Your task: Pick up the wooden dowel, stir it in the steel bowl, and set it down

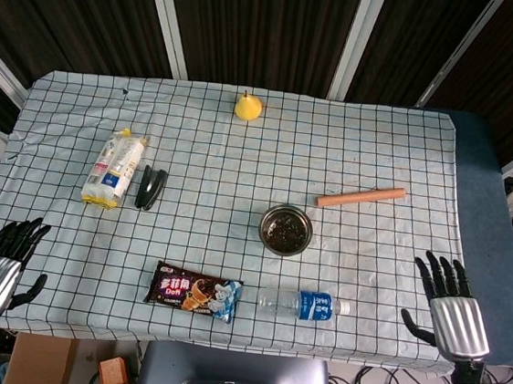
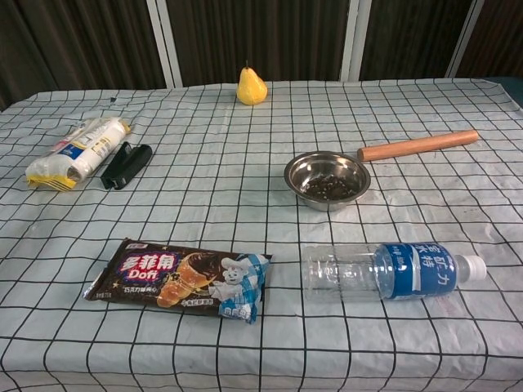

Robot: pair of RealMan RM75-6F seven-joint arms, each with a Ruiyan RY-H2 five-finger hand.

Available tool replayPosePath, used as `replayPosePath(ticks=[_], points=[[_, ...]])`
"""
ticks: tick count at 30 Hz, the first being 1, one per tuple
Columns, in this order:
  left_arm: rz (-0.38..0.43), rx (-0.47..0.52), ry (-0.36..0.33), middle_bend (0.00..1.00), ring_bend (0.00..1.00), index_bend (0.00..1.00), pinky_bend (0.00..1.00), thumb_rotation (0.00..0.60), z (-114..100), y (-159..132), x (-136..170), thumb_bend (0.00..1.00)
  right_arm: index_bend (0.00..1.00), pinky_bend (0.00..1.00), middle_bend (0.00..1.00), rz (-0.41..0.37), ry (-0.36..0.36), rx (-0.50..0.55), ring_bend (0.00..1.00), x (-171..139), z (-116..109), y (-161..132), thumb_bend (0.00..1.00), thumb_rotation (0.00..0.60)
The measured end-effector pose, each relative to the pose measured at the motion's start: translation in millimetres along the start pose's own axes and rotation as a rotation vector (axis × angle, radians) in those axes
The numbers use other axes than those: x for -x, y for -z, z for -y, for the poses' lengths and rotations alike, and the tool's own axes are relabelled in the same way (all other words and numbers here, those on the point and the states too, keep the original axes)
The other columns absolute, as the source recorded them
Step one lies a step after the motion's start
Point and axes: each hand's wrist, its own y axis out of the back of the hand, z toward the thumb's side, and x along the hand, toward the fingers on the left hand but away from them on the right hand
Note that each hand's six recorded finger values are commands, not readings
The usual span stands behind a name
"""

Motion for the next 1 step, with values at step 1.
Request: replayPosePath(ticks=[1], points=[[-0.002, 0.0, 0.0, 0.0, 0.0, 0.0, 0.0, 0.6, -0.1, 0.4, 0.2, 0.39, 0.0, 0.0, 0.0, 0.008, -0.005, -0.011, 0.0, -3.3, 1.0, 4.7, 0.26, 0.446]])
